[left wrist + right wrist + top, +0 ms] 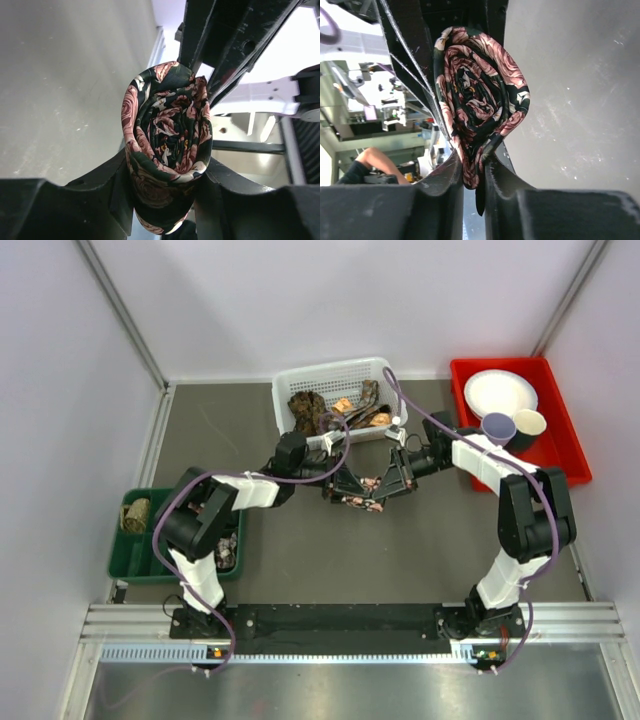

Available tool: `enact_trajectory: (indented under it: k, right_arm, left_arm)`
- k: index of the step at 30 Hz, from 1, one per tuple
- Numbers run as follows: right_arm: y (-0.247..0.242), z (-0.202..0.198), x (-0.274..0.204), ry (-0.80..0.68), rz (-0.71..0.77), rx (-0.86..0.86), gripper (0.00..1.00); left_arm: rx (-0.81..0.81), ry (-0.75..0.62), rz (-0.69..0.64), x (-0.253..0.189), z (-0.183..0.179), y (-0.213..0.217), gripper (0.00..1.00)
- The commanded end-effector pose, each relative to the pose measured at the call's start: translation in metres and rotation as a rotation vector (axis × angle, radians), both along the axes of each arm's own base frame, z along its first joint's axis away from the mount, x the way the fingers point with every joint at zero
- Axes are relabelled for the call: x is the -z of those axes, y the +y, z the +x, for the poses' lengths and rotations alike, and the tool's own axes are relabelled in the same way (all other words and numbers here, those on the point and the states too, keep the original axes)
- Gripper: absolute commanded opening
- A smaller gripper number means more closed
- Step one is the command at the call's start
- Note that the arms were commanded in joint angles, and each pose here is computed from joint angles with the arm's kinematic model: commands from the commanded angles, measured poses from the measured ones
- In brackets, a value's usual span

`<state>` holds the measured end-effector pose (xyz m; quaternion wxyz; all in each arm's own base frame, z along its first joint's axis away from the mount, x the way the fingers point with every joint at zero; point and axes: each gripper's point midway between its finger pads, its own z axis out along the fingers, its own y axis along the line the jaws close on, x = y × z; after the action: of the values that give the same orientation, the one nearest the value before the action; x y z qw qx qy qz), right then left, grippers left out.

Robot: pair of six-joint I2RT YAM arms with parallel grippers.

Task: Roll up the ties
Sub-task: Pick up the tie at the center of the board, then place the tie in the storage box.

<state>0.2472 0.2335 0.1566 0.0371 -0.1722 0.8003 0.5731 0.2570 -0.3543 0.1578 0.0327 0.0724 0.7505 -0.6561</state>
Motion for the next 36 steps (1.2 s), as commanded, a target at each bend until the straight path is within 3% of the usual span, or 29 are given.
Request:
enact_trajectory:
  k: [1, 3, 4, 5, 6, 10, 11, 13, 14, 24, 28, 29, 31, 36]
  right_arm:
    - [0.005, -0.002, -0.017, -0.072, 0.026, -0.055, 0.25]
    - [0.003, -0.004, -0.02, -0.072, 0.015, -0.059, 0.37]
    - [0.002, -0.004, -0.021, -0.082, 0.015, -0.062, 0.39]
    - [0.001, -0.004, -0.021, -0.088, 0.013, -0.062, 0.44]
    - [-0.001, -0.004, -0.022, -0.087, 0.009, -0.059, 0.51]
    - [-0.006, -0.005, -0.026, -0.121, -0.009, -0.057, 0.65]
    - [-0.008, -0.003, -0.025, -0.132, -0.025, -0.051, 0.77]
    - [-0.01, -0.001, -0.022, -0.144, -0.049, -0.047, 0.84]
    - [-0.013, -0.002, -0.021, -0.145, -0.069, -0.046, 0.97]
    - [-0.023, -0.007, -0.024, -0.213, -0.135, -0.053, 0.99]
    - [-0.027, -0.011, -0.017, -0.225, -0.163, -0.068, 0.99]
    - [-0.028, -0.014, -0.014, -0.221, -0.17, -0.07, 0.99]
    - [-0.03, -0.014, -0.012, -0.234, -0.182, -0.071, 0.99]
    - [-0.031, -0.016, -0.009, -0.224, -0.194, -0.065, 0.99]
  left_arm:
    - [0.021, -0.129, 0.082, -0.004, 0.003, 0.013, 0.0]
    - [0.046, -0.257, 0.134, -0.004, 0.008, 0.02, 0.0]
    - [0.064, -0.183, 0.221, 0.008, -0.002, 0.031, 0.0]
    - [0.09, -0.291, 0.233, 0.004, 0.003, 0.034, 0.0]
    - [0.095, -0.319, 0.252, 0.0, 0.003, 0.04, 0.0]
    - [0.118, -0.42, 0.418, 0.003, 0.002, 0.072, 0.0]
    - [0.147, -0.451, 0.458, 0.007, -0.002, 0.083, 0.0]
    - [0.138, -0.51, 0.508, 0.002, 0.001, 0.103, 0.0]
    - [0.182, -0.526, 0.553, 0.005, -0.008, 0.118, 0.0]
    - [0.108, -0.786, 0.874, -0.041, -0.021, 0.243, 0.0]
    - [0.146, -0.817, 1.032, -0.044, -0.037, 0.298, 0.0]
    - [0.183, -0.879, 1.065, -0.047, -0.038, 0.311, 0.0]
    - [0.197, -0.842, 1.175, -0.044, -0.044, 0.346, 0.0]
    - [0.126, -0.644, 1.253, -0.041, -0.062, 0.392, 0.0]
